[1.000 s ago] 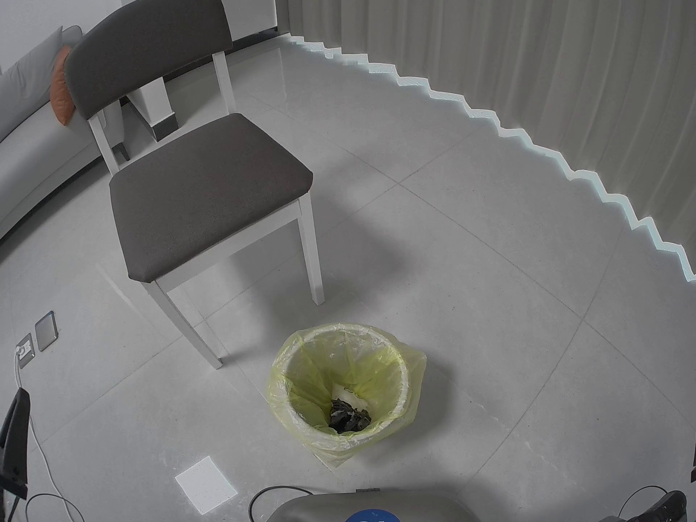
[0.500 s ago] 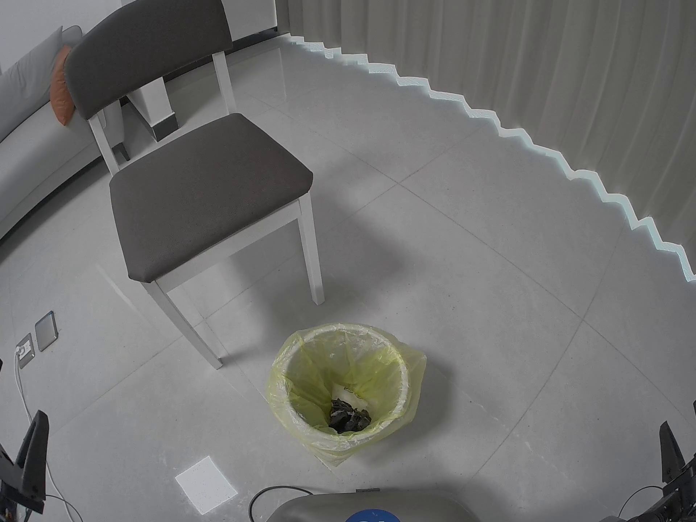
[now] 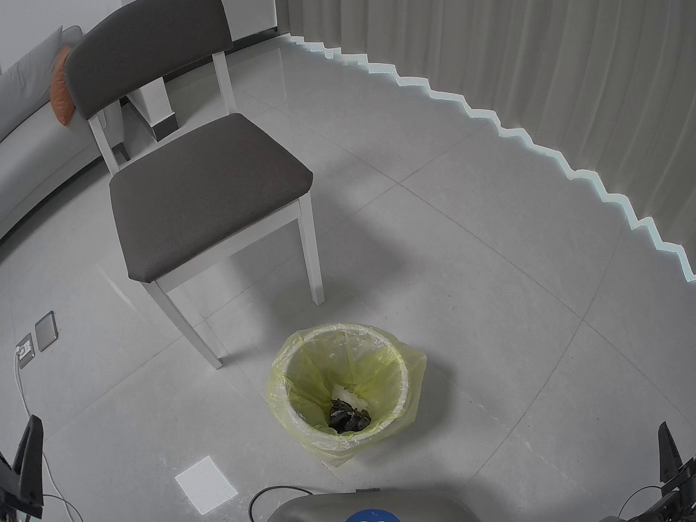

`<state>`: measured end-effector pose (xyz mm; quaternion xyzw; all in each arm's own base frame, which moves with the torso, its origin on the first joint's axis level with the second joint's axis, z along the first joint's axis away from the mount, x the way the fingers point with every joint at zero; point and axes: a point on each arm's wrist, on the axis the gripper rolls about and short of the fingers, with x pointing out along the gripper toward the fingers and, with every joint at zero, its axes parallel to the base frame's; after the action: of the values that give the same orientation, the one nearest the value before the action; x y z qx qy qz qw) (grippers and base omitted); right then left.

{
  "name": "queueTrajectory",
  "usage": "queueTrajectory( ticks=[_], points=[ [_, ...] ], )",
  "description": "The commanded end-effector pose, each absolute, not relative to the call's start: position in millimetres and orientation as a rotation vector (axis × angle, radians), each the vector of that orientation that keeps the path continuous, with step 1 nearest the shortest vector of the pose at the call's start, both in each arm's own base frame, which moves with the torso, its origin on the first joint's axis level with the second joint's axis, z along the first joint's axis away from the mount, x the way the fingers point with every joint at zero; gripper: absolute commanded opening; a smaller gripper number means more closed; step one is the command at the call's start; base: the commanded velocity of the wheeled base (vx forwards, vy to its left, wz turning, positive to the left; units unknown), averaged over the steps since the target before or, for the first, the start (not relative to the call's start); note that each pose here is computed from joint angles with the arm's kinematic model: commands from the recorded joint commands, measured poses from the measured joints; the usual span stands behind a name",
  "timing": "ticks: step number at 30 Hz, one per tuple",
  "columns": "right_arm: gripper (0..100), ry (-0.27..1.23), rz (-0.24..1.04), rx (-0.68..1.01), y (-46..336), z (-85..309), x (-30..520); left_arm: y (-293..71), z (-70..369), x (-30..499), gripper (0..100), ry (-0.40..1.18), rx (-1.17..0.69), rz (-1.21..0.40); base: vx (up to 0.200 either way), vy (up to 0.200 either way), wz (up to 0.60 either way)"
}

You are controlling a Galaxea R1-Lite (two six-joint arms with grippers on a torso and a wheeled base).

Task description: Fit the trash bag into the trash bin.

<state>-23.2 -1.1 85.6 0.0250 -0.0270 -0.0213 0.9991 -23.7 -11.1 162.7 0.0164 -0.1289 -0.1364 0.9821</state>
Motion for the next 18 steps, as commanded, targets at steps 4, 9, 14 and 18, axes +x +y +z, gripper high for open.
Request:
queueTrajectory(
  ticks=[4, 9, 14, 18],
  points=[
    [100, 0.014, 0.009, 0.006, 0, 76, -22, -12, 161, -27, 100, -0.278, 0.038, -0.265, 0.0, 0.0, 0.0],
    [100, 0.009, 0.021, 0.002, 0, 76, -22, -12, 161, -30, 100, -0.296, 0.043, -0.261, 0.0, 0.0, 0.0],
    [100, 0.009, 0.021, 0.0, 0, 76, -22, -13, 157, -37, 100, -0.324, 0.051, -0.252, 0.0, 0.0, 0.0],
    [100, 0.009, 0.021, 0.008, 0, 76, -22, -13, 156, -36, 100, -0.313, 0.023, -0.228, 0.0, 0.0, 0.0]
  ],
)
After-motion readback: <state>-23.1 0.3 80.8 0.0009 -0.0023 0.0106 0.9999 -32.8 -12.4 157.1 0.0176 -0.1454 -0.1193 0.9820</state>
